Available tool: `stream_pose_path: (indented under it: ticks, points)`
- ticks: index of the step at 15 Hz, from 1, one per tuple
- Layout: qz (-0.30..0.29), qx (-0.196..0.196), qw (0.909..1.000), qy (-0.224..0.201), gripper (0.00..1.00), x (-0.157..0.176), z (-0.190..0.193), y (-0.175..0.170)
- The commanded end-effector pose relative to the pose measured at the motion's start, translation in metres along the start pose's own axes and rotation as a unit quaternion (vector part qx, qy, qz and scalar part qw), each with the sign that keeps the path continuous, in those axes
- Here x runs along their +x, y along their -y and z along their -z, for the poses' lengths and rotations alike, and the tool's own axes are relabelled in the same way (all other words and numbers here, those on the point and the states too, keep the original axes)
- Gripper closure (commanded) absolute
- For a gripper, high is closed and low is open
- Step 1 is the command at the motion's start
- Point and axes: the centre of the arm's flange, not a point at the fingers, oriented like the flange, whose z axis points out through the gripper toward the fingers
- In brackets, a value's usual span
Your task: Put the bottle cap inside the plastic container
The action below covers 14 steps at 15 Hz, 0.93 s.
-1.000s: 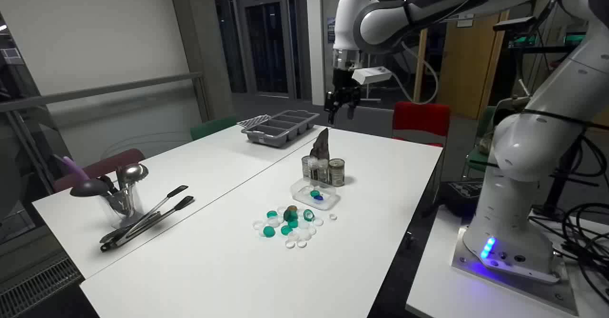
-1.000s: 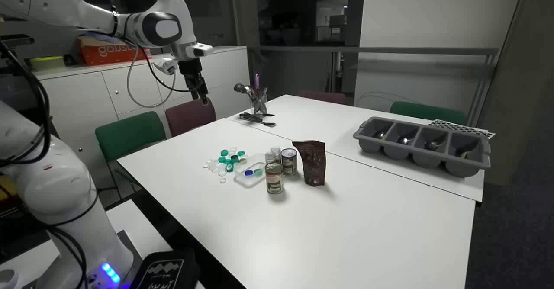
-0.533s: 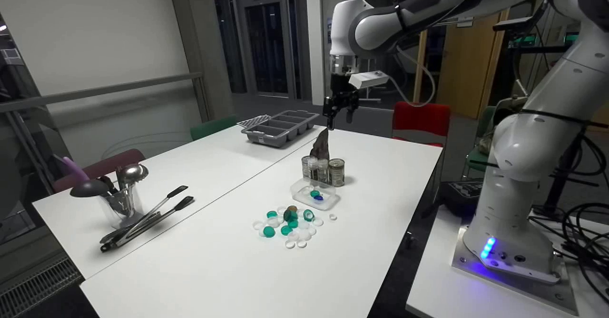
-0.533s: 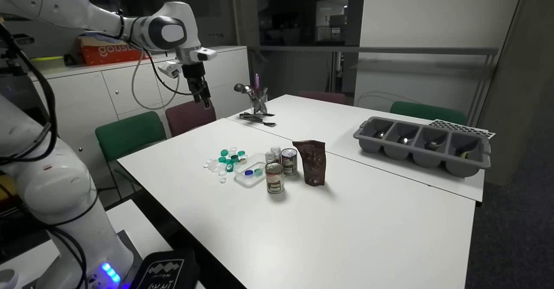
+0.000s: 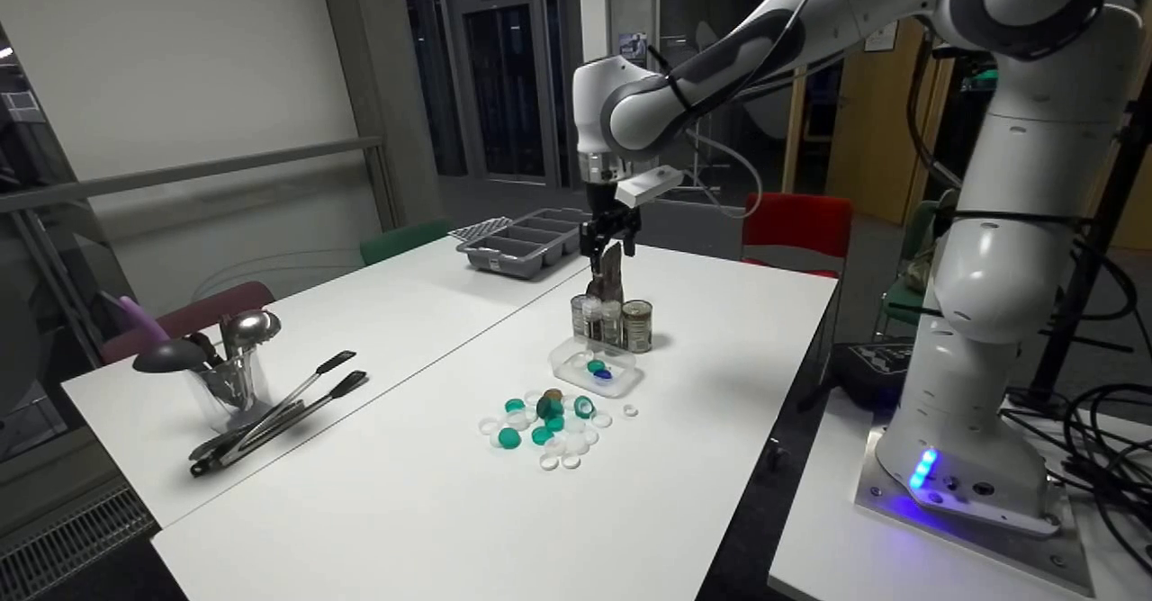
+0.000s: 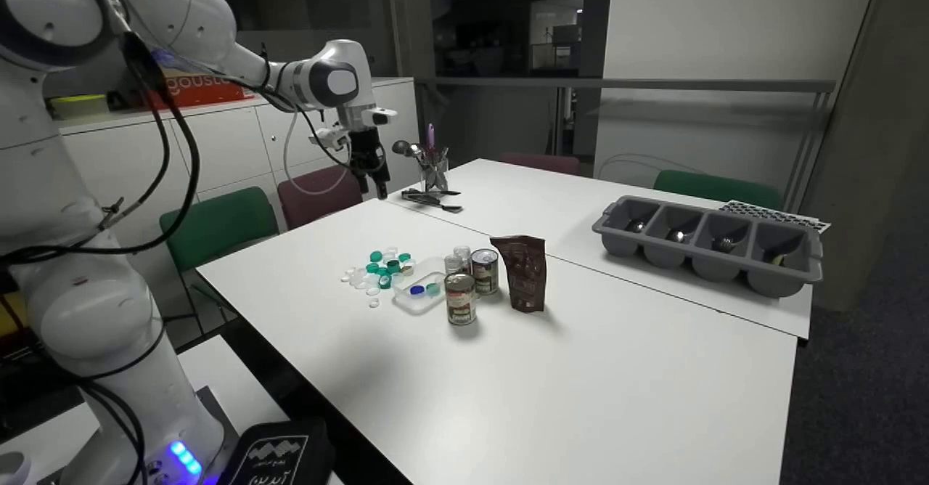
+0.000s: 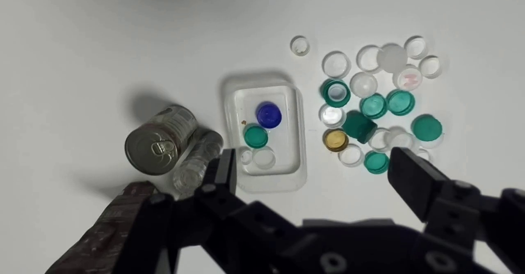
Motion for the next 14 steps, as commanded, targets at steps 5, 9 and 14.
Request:
stream_pose_path:
  ticks: [5,9,14]
  points:
    - [0.058,-0.045,0.9973,-0.003,0.0,0.087,-0.019,0.015]
    - [0.051,-0.033,0.9981,0.0,0.0,0.077,-0.033,0.016]
    - [0.053,-0.032,0.9981,-0.002,0.0,0.079,-0.031,0.019]
